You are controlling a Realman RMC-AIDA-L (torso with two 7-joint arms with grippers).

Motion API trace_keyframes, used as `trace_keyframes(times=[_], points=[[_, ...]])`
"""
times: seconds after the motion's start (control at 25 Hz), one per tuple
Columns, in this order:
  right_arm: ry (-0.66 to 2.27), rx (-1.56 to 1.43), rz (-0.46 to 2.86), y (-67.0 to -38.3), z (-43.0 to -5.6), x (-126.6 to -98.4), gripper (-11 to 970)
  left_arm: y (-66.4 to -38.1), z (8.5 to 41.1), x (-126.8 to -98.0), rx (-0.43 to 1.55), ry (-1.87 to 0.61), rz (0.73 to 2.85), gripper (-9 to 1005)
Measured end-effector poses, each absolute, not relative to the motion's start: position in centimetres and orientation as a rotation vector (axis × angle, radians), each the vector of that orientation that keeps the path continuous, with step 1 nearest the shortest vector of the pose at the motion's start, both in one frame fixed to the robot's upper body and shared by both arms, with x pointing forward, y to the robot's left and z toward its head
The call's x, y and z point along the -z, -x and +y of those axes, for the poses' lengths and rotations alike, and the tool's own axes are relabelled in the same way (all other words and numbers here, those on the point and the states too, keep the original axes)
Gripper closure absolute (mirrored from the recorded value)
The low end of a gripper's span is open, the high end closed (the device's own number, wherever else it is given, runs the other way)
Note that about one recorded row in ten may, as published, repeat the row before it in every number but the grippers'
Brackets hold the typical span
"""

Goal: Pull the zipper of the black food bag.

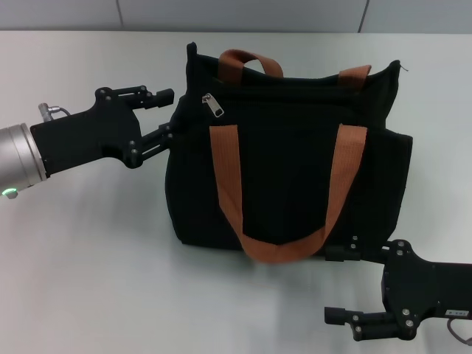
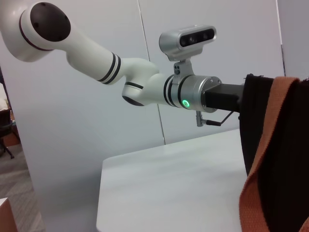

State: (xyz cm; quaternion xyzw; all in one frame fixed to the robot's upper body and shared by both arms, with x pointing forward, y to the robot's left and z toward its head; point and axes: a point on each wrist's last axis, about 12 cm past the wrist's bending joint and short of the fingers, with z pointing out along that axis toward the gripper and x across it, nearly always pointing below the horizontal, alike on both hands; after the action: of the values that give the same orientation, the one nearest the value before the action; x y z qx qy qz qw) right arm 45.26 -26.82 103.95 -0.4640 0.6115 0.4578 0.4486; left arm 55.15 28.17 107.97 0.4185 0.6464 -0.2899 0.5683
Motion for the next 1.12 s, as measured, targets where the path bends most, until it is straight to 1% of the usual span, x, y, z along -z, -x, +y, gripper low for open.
trace_keyframes(times=[0.04, 0.12, 0.32, 0.56, 0.76, 0.88, 0.92, 0.96, 1.12], points=[[1.148, -1.133, 1.513, -45.3, -26.8, -103.9, 170, -54.4, 28.4, -108.0, 0.694, -0.978, 1.475, 376], [1.147, -1.133, 1.513, -45.3, -26.8, -103.9, 171, -54.2, 28.4, -108.1, 0.701, -0.974, 1.466, 453], [1.147, -1.133, 1.512, -45.3, -26.8, -104.0, 174, -54.3, 28.4, -108.2, 0.700, -0.960, 1.457, 692], [1.144, -1.149, 1.492, -45.3, -26.7, -104.2, 177, -53.9, 28.4, -108.3, 0.719, -0.946, 1.436, 888], [1.071, -1.239, 1.425, -45.3, -26.5, -105.5, 179, -53.2, 28.5, -108.3, 0.729, -0.910, 1.398, 972], [0.957, -1.346, 1.354, -45.7, -26.3, -107.2, 181, -52.9, 28.6, -108.2, 0.731, -0.891, 1.387, 972], [0.879, -1.416, 1.330, -46.3, -26.3, -108.3, 182, -52.9, 28.6, -108.2, 0.731, -0.886, 1.386, 972], [0.879, -1.416, 1.330, -46.3, -26.3, -108.3, 182, -52.9, 28.6, -108.2, 0.731, -0.886, 1.386, 972], [0.752, -1.584, 1.374, -48.7, -26.0, -110.6, 184, -52.6, 28.8, -108.3, 0.738, -0.856, 1.368, 972]])
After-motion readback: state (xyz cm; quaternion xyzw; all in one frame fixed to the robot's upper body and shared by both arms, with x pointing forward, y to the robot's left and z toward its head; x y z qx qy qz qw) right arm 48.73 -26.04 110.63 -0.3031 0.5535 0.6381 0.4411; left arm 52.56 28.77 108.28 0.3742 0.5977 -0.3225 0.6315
